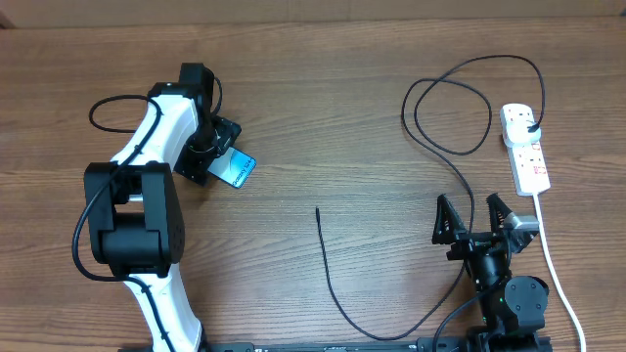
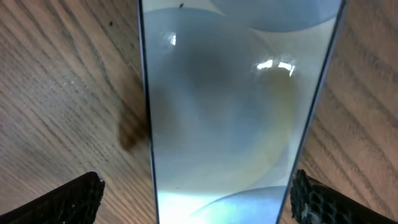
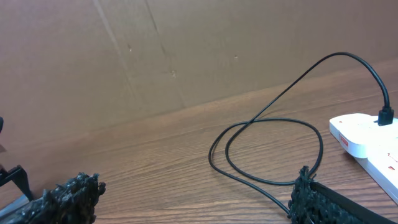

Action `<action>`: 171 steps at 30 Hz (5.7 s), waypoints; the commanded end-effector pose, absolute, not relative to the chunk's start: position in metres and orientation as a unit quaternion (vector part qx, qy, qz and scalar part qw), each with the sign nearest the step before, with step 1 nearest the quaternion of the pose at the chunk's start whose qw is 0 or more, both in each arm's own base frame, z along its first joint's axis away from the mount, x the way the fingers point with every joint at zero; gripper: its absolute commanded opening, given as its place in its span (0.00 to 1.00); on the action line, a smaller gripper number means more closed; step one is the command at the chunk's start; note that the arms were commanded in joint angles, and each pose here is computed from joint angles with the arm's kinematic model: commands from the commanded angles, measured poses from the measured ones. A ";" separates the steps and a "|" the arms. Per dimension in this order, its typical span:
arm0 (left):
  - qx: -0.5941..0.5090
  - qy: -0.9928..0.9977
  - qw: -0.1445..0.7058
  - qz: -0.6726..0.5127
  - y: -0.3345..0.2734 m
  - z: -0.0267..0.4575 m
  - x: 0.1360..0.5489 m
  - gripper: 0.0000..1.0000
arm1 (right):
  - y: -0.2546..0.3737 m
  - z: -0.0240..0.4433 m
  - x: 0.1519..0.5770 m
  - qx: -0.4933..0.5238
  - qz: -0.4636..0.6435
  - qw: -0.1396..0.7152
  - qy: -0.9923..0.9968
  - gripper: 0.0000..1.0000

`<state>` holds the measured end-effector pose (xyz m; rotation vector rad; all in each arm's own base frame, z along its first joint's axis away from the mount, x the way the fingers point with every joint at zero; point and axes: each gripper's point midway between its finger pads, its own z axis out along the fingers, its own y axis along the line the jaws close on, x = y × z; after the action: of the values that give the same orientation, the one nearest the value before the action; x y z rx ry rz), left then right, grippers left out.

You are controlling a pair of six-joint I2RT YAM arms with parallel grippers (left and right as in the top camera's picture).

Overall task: Plug charger to phone and switch on socket
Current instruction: 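Close the left gripper on the phone's sides and hold it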

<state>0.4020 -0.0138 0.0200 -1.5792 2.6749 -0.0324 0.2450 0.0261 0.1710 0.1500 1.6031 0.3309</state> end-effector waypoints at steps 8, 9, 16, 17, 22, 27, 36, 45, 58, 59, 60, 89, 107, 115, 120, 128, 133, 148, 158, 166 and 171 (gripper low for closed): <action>-0.525 0.851 0.017 -0.007 -0.012 0.002 0.398 1.00 | 0.025 0.169 0.245 0.069 0.146 0.683 0.712 1.00; -0.525 0.851 0.018 -0.007 -0.012 0.001 0.398 0.99 | 0.026 0.169 0.245 0.069 0.146 0.683 0.712 1.00; -0.531 0.847 0.020 -0.007 -0.011 0.000 0.398 1.00 | 0.026 0.169 0.245 0.069 0.146 0.683 0.712 1.00; -0.531 0.847 0.020 -0.006 -0.010 0.000 0.398 0.99 | 0.025 0.169 0.245 0.069 0.146 0.683 0.712 1.00; -0.540 0.841 0.027 -0.006 -0.009 0.000 0.401 0.99 | 0.025 0.169 0.245 0.069 0.146 0.683 0.712 1.00; -0.549 0.835 0.033 -0.013 -0.010 0.001 0.405 1.00 | 0.025 0.169 0.245 0.069 0.146 0.683 0.712 1.00; -0.550 0.835 0.033 -0.012 -0.010 0.001 0.405 1.00 | 0.025 0.169 0.245 0.069 0.146 0.683 0.712 1.00; -0.557 0.830 0.032 -0.007 -0.008 0.001 0.403 1.00 | 0.025 0.169 0.245 0.069 0.146 0.683 0.712 1.00; -0.563 0.826 0.030 0.001 -0.006 -0.003 0.399 1.00 | 0.025 0.169 0.245 0.069 0.146 0.683 0.712 1.00; -0.567 0.823 0.029 0.002 -0.006 -0.003 0.398 1.00 | 0.025 0.169 0.245 0.069 0.146 0.683 0.712 1.00; -0.570 0.821 0.028 0.002 -0.006 -0.004 0.397 0.99 | 0.025 0.169 0.245 0.069 0.146 0.683 0.712 1.00; -0.578 0.816 0.024 0.008 -0.005 -0.006 0.393 1.00 | 0.026 0.169 0.245 0.069 0.146 0.683 0.712 1.00; -0.578 0.816 0.012 0.007 -0.008 -0.011 0.386 1.00 | 0.025 0.169 0.245 0.069 0.146 0.683 0.712 1.00; -0.579 0.816 0.005 0.000 -0.011 -0.011 0.385 1.00 | 0.025 0.169 0.245 0.069 0.146 0.683 0.712 1.00; -0.587 0.809 0.003 -0.005 -0.013 -0.011 0.386 1.00 | 0.025 0.169 0.245 0.069 0.146 0.683 0.712 1.00; -0.587 0.809 0.001 -0.009 -0.014 -0.011 0.386 0.99 | 0.026 0.169 0.245 0.069 0.146 0.683 0.712 1.00; -0.587 0.809 0.000 -0.010 -0.015 -0.011 0.386 1.00 | 0.025 0.169 0.245 0.069 0.146 0.683 0.712 1.00; -0.587 0.809 -0.001 -0.010 -0.015 -0.011 0.386 1.00 | 0.026 0.169 0.245 0.069 0.146 0.683 0.712 1.00; -0.587 0.809 -0.001 -0.011 -0.015 -0.011 0.386 0.94 | 0.026 0.169 0.245 0.069 0.146 0.683 0.712 1.00; -0.587 0.809 -0.001 -0.011 -0.015 -0.011 0.386 0.93 | 0.025 0.169 0.245 0.069 0.146 0.683 0.712 1.00; -0.587 0.809 -0.001 -0.011 -0.015 -0.011 0.386 0.91 | 0.025 0.169 0.245 0.069 0.146 0.683 0.712 1.00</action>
<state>0.3966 -0.0102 0.0004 -1.7896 2.5236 -0.0268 0.2450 0.0261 0.1710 0.1503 1.6031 0.3312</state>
